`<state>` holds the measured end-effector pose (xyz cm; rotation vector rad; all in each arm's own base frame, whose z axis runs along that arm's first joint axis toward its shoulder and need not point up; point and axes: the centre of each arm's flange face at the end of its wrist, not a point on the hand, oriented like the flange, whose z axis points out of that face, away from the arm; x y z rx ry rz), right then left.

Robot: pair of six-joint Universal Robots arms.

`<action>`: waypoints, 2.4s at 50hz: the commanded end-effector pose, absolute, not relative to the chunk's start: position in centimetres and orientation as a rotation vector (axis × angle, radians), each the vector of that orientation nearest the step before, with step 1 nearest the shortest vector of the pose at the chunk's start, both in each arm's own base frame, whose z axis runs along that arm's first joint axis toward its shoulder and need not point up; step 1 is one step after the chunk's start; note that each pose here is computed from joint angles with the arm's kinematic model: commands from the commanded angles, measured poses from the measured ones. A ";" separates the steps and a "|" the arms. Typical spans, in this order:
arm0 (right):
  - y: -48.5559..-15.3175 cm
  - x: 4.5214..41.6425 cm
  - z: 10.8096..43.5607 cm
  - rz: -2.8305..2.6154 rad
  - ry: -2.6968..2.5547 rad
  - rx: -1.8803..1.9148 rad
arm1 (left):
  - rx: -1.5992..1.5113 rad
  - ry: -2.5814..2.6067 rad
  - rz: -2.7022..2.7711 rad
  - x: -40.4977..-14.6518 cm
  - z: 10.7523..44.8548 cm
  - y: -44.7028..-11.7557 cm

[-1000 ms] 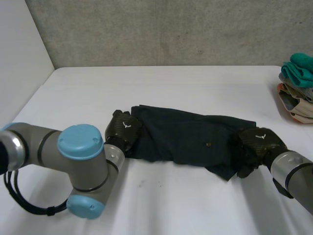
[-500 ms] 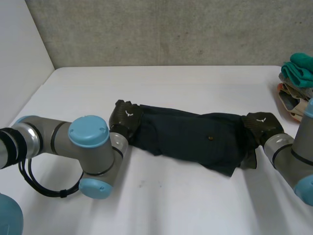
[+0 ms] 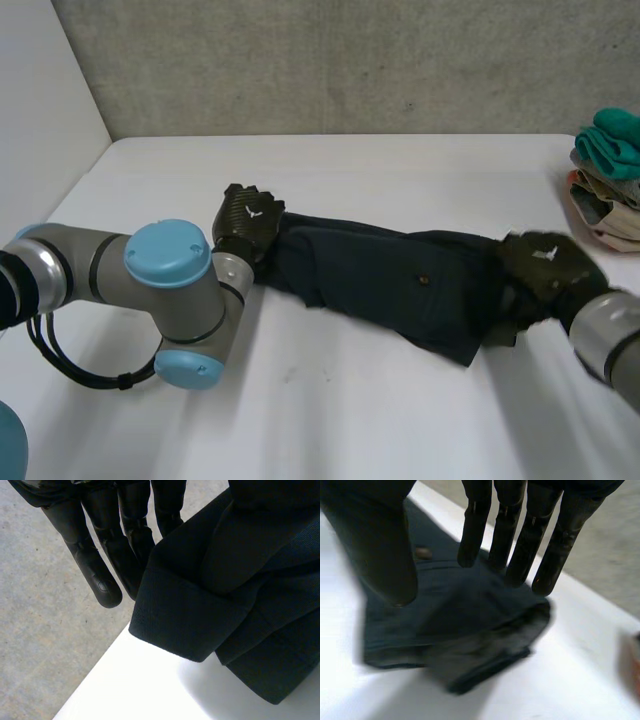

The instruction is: Fold the laundry.

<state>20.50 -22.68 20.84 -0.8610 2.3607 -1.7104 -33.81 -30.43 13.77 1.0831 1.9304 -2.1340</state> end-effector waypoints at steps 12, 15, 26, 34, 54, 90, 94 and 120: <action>-20.7 22.9 13.8 -1.624 2.403 -0.959 | 1.066 1.910 -2.158 -33.9 14.3 -30.9; -21.2 23.3 13.1 -1.650 2.389 -0.968 | 1.063 1.910 -2.157 -33.9 14.3 -31.0; -22.3 24.2 12.0 -1.735 2.341 -0.976 | 1.064 1.913 -2.153 -33.9 14.2 -30.9; -23.4 24.2 10.8 -1.773 2.379 -1.043 | 1.071 1.922 -2.141 -33.8 14.0 -30.7; -25.3 19.5 13.6 -1.869 2.525 -1.183 | 1.089 1.951 -2.109 -32.1 15.6 -27.8; -27.0 17.4 15.1 -1.642 2.515 -0.619 | 1.046 1.890 -2.195 -30.2 20.4 -25.1; -27.9 17.2 13.5 -1.599 2.558 -0.602 | 1.047 1.892 -2.193 -30.3 20.3 -25.2; -32.3 17.3 20.4 -2.203 2.343 -1.192 | 1.024 1.870 -2.223 -29.8 21.7 -24.5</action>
